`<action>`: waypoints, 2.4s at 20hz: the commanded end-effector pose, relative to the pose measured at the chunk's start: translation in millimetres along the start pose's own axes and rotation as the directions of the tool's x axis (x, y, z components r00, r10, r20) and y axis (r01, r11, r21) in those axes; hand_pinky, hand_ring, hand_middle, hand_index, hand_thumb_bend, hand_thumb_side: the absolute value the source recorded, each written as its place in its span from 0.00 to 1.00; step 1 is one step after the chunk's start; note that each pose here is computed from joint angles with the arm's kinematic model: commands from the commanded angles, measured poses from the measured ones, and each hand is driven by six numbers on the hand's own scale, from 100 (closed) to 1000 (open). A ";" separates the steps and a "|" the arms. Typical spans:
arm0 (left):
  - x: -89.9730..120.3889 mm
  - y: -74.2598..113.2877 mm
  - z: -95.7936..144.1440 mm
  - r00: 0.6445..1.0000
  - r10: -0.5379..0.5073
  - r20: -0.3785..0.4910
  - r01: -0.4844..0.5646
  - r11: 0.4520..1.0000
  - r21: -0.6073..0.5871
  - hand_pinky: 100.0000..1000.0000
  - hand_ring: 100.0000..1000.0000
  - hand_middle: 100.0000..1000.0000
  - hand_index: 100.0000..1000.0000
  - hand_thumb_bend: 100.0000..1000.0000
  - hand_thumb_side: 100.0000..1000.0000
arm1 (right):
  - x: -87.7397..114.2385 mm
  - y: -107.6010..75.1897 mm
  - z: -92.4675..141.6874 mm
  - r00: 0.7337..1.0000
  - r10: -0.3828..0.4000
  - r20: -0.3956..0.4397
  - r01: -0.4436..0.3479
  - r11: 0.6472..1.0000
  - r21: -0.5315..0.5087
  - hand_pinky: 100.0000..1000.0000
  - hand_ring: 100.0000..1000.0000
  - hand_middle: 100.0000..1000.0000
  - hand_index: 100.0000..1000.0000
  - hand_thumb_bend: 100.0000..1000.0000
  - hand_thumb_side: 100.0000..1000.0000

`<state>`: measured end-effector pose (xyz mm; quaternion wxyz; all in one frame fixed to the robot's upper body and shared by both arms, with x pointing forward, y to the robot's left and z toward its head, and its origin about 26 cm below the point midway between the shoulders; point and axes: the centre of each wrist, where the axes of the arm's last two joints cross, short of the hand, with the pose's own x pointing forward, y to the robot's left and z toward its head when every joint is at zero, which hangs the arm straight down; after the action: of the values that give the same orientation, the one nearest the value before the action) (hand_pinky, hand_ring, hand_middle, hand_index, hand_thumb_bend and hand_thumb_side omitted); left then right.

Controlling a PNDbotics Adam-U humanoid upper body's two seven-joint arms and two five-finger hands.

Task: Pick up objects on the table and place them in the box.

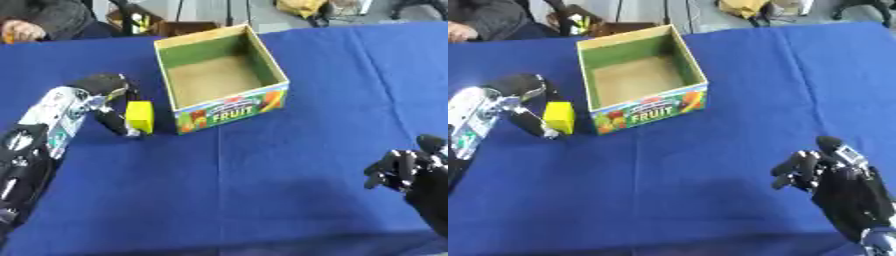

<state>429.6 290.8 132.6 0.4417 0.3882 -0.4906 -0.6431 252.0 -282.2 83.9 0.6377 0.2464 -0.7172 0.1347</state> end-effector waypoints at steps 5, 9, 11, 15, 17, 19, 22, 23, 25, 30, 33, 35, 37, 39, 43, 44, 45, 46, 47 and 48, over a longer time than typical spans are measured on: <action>-5.9 13.1 6.4 0.999 0.046 -0.012 -0.045 0.993 0.107 0.24 0.21 0.23 0.38 0.50 0.26 | 6.4 1.7 0.6 1.000 0.019 0.018 -0.019 1.000 0.009 0.51 0.58 0.41 0.32 0.00 0.82; -11.5 31.6 18.8 0.998 0.058 0.017 -0.059 0.986 0.156 0.23 0.20 0.20 0.35 0.50 0.29 | 6.1 1.4 1.4 1.000 0.019 0.016 -0.020 1.000 0.006 0.51 0.58 0.41 0.32 0.00 0.82; -14.5 45.3 27.2 0.998 0.042 0.040 -0.048 0.985 0.167 0.23 0.19 0.20 0.34 0.49 0.31 | 6.1 1.0 1.7 1.000 0.020 0.015 -0.021 1.000 0.004 0.51 0.58 0.41 0.32 0.00 0.82; -19.1 79.5 45.7 0.997 0.011 0.077 -0.027 0.977 0.211 0.24 0.20 0.20 0.35 0.49 0.30 | 5.9 0.4 2.1 1.000 0.022 0.010 -0.022 1.000 0.002 0.51 0.58 0.41 0.32 0.00 0.82; -19.1 95.0 49.9 0.996 0.029 0.079 -0.048 0.967 0.249 0.26 0.21 0.21 0.35 0.48 0.29 | 5.9 0.3 1.8 1.000 0.022 0.008 -0.022 1.000 0.004 0.51 0.58 0.41 0.32 0.00 0.82; -15.5 102.4 45.3 0.993 0.074 0.089 -0.095 0.959 0.268 0.27 0.22 0.22 0.36 0.46 0.28 | 5.9 0.3 1.6 1.000 0.021 0.006 -0.021 1.000 0.007 0.51 0.58 0.41 0.32 0.00 0.82; -9.0 107.0 30.7 0.988 0.123 0.096 -0.145 0.949 0.280 0.30 0.24 0.23 0.37 0.45 0.27 | 5.7 0.7 1.3 1.000 0.020 0.004 -0.020 1.000 0.011 0.51 0.58 0.41 0.32 0.00 0.82; -5.7 106.9 24.5 0.986 0.134 0.099 -0.157 0.946 0.284 0.31 0.24 0.24 0.38 0.46 0.26 | 5.8 1.0 0.9 1.000 0.020 0.003 -0.020 1.000 0.015 0.51 0.58 0.41 0.32 0.00 0.82; 1.0 106.0 11.6 0.984 0.146 0.099 -0.169 0.942 0.291 0.33 0.25 0.25 0.39 0.46 0.25 | 5.8 1.6 -0.1 1.000 0.021 0.001 -0.021 1.000 0.022 0.51 0.58 0.41 0.32 0.00 0.83; 15.5 103.6 -14.8 0.984 0.150 0.093 -0.172 0.934 0.313 0.36 0.29 0.28 0.43 0.44 0.23 | 6.0 3.7 -3.0 1.000 0.025 -0.003 -0.025 0.999 0.043 0.51 0.58 0.41 0.32 0.00 0.83; 22.8 99.6 -28.5 0.981 0.184 0.064 -0.194 0.923 0.332 0.39 0.32 0.30 0.45 0.42 0.26 | 6.3 5.4 -5.2 1.000 0.028 -0.003 -0.028 0.998 0.059 0.51 0.58 0.41 0.32 0.00 0.83; 25.1 92.3 -36.5 0.977 0.208 0.041 -0.210 0.917 0.339 0.41 0.36 0.35 0.49 0.42 0.30 | 6.6 6.4 -6.8 0.999 0.032 -0.002 -0.031 0.997 0.068 0.51 0.58 0.41 0.32 0.00 0.83; 26.0 83.9 -42.8 0.976 0.219 0.018 -0.211 0.914 0.346 0.42 0.37 0.36 0.50 0.42 0.31 | 6.8 7.2 -8.0 0.999 0.034 -0.002 -0.034 0.997 0.075 0.51 0.58 0.41 0.32 0.00 0.83; 28.3 74.7 -47.9 0.978 0.209 0.007 -0.198 0.915 0.351 0.49 0.47 0.45 0.60 0.47 0.41 | 6.8 7.6 -8.7 0.999 0.037 -0.001 -0.036 0.996 0.077 0.51 0.58 0.41 0.32 0.00 0.83; 36.9 52.4 -57.9 0.985 0.169 0.026 -0.168 0.924 0.343 0.62 0.68 0.65 0.77 0.55 0.61 | 7.3 8.4 -10.0 0.999 0.041 0.002 -0.041 0.996 0.083 0.51 0.58 0.41 0.32 0.00 0.83; 38.8 47.9 -59.5 0.986 0.164 0.036 -0.166 0.924 0.344 0.64 0.71 0.69 0.78 0.56 0.63 | 7.5 8.4 -10.2 0.999 0.040 0.002 -0.040 0.996 0.084 0.51 0.58 0.41 0.32 0.00 0.83; 40.6 44.3 -60.9 0.986 0.159 0.048 -0.165 0.923 0.348 0.67 0.75 0.73 0.81 0.63 0.75 | 7.5 8.4 -10.2 0.999 0.040 0.003 -0.040 0.996 0.084 0.51 0.58 0.41 0.32 0.00 0.83; 42.1 41.6 -61.7 0.986 0.154 0.059 -0.165 0.920 0.356 0.69 0.77 0.74 0.82 0.66 0.79 | 7.4 8.4 -10.1 0.999 0.039 0.002 -0.040 0.996 0.084 0.51 0.58 0.41 0.32 0.00 0.83; 43.3 40.1 -62.0 0.986 0.151 0.071 -0.166 0.914 0.369 0.74 0.81 0.78 0.84 0.74 0.87 | 7.2 8.4 -9.9 0.999 0.039 0.002 -0.039 0.996 0.083 0.51 0.58 0.41 0.32 0.00 0.83; 44.3 39.5 -61.9 0.986 0.149 0.081 -0.169 0.907 0.385 0.75 0.82 0.79 0.85 0.74 0.89 | 7.0 8.4 -9.6 0.999 0.038 0.001 -0.038 0.996 0.083 0.51 0.58 0.41 0.32 0.00 0.83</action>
<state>479.4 226.2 143.9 0.4136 0.4016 -0.6384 -0.5099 255.9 -271.7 86.9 0.6320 0.2619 -0.7099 0.1674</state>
